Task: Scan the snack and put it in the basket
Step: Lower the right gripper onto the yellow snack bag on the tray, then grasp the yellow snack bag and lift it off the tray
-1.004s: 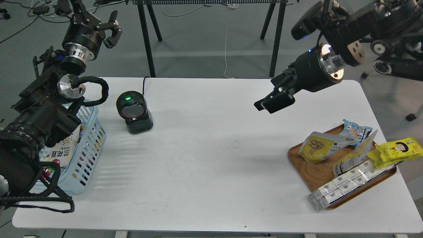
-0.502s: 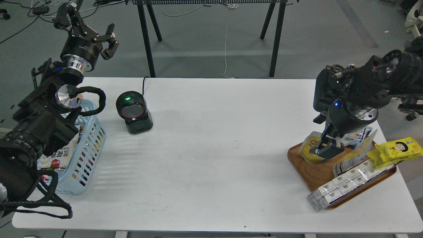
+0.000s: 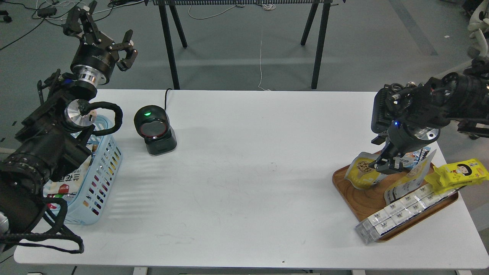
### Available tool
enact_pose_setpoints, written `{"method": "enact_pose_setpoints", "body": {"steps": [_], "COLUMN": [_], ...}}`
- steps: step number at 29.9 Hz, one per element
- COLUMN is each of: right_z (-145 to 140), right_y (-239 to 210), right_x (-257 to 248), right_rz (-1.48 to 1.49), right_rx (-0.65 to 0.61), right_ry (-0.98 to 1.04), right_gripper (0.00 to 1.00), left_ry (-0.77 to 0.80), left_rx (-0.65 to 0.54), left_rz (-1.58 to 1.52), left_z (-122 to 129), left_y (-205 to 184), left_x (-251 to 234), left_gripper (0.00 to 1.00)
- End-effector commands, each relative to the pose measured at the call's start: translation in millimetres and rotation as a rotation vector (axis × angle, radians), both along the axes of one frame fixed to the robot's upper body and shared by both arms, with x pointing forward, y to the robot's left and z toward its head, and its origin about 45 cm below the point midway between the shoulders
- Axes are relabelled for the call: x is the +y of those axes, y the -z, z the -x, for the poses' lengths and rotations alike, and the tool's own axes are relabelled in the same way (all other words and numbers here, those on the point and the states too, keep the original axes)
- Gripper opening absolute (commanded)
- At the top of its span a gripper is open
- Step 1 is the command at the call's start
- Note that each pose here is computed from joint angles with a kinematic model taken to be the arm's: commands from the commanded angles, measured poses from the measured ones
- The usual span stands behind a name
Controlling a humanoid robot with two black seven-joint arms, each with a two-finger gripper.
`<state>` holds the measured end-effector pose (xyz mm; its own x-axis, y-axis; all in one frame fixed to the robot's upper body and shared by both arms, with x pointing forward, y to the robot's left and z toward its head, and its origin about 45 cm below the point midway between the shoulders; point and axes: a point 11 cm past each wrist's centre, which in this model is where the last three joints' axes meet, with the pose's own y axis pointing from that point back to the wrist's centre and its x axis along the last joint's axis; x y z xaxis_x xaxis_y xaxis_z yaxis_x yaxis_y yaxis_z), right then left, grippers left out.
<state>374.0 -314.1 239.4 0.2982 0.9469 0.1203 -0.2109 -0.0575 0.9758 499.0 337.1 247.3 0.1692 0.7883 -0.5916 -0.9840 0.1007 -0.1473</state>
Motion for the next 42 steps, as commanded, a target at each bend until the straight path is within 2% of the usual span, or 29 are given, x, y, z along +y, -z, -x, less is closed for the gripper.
{"method": "enact_pose_setpoints", "body": {"steps": [1,15,29,33,42], "right_z": [-3.2,-4.5,-7.8,-13.9,-9.3], "right_y": [3.0,7.1,0.8,-19.9,-75.6], "right_x": [-2.9,-13.9,-11.3,-3.3,55.3], "right_rz": [0.011,0.049,0.019,0.007,-0.045], "right_rx": [-0.006,-0.012,-0.037,-0.075,-0.132], "right_ry": [0.002,-0.010,-0.034,-0.052,-0.197], "right_gripper": [0.45,0.00,0.00,0.00,0.00], "left_ry": [0.001,0.003,0.001,-0.003,-0.006], "left_rx": [0.000,-0.016,-0.021,-0.022,-0.021], "left_rz": [0.003,-0.001,-0.003,-0.005,-0.008], "left_z": [0.3,-3.6,-4.8,-4.6,-4.1], "left_y": [0.9,-8.5,-11.5,-12.3,-11.6], "left_x": [-1.0,-1.6,-0.7,1.7,3.1], "left_gripper": [1.00,1.00,1.00,1.00,1.00]}}
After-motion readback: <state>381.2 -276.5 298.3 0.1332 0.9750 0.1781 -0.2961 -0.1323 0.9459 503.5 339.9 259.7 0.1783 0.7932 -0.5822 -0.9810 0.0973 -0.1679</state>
